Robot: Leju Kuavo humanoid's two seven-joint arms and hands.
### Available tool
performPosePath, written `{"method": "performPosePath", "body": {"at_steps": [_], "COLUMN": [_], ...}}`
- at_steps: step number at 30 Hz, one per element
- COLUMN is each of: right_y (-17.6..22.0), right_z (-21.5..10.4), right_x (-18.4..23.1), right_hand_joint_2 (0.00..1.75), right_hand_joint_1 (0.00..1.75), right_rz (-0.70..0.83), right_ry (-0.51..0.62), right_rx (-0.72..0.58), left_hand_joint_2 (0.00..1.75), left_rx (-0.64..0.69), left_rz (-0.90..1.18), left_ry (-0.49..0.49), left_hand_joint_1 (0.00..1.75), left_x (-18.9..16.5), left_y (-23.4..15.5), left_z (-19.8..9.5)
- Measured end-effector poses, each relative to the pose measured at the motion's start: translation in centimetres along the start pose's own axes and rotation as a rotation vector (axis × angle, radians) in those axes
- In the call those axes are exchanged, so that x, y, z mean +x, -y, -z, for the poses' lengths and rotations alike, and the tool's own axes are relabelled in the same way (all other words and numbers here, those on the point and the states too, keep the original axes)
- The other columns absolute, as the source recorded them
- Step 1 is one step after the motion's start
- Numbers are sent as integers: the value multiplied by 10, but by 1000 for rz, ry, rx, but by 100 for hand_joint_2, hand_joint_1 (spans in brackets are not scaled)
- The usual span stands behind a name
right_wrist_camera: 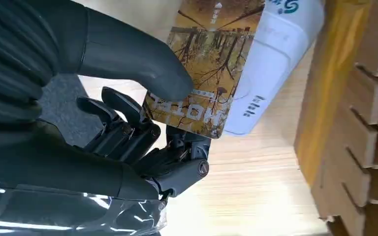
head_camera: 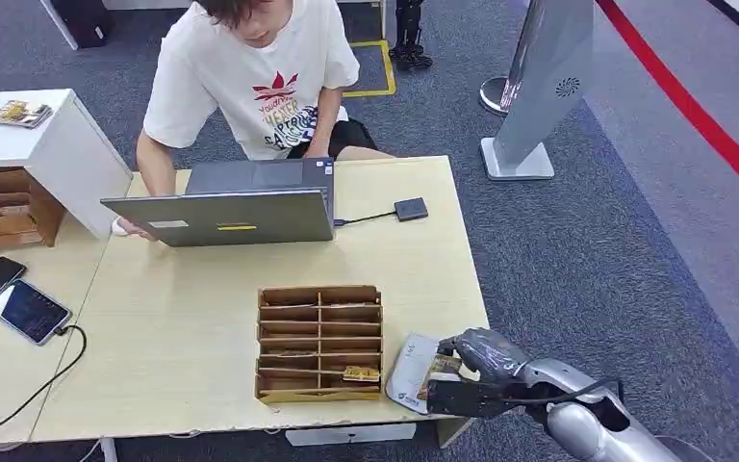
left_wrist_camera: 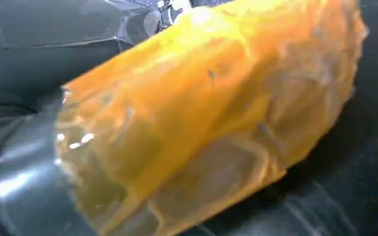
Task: Pass the card to the sensor for recognition and then transmit it.
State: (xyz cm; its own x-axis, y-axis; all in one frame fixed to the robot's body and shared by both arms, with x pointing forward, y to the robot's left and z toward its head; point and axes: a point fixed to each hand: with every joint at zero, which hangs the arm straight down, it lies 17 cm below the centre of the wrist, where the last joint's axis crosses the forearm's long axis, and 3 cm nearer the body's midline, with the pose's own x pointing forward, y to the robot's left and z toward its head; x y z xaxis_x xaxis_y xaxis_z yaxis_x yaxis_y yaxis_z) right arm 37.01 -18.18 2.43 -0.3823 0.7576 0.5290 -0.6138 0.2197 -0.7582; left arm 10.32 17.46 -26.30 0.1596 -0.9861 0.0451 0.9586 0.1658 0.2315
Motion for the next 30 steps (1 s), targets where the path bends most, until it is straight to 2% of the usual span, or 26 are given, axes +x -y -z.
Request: {"method": "performPosePath", "body": {"at_steps": [2,4,6,7,9,10,11,12,17,30], "right_y": [-1,-6,-19,-30,-48,-50,-52,-56,-62,-37], "right_z": [2,-3,-24,-42,-66,-73,-78,-82,-90,-101], "right_x": [4,-5,-13,-14,-18,-20,-18,-12,-4,-10], "right_hand_joint_2": [175,175,175,175,175,175,175,175,175,175], "right_hand_joint_1": [175,175,175,175,175,175,175,175,175,175], "right_rz": [-1,23,52,61,70,65,68,73,86,67], "right_ry": [3,-63,-113,-121,-146,-155,-158,-153,-153,-185], "right_rx": [1,-48,-113,-138,-140,-140,-143,-139,-127,-194], "left_hand_joint_2": [0,0,0,0,0,0,0,0,0,0], "left_rx": [5,38,-2,44,143,140,54,-4,51,94], "left_rz": [10,80,109,98,89,144,208,244,278,322], "left_ry": [16,13,-113,-139,-191,-223,-208,-173,-65,-32], "left_hand_joint_1": [0,0,0,0,0,0,0,0,0,0], "left_x": [2,-9,-64,-90,-110,-123,-131,-129,-109,-105], "left_y": [-1,10,46,51,49,51,75,95,81,70], "left_z": [0,1,-3,-12,-42,-58,-73,-90,-120,-136]}}
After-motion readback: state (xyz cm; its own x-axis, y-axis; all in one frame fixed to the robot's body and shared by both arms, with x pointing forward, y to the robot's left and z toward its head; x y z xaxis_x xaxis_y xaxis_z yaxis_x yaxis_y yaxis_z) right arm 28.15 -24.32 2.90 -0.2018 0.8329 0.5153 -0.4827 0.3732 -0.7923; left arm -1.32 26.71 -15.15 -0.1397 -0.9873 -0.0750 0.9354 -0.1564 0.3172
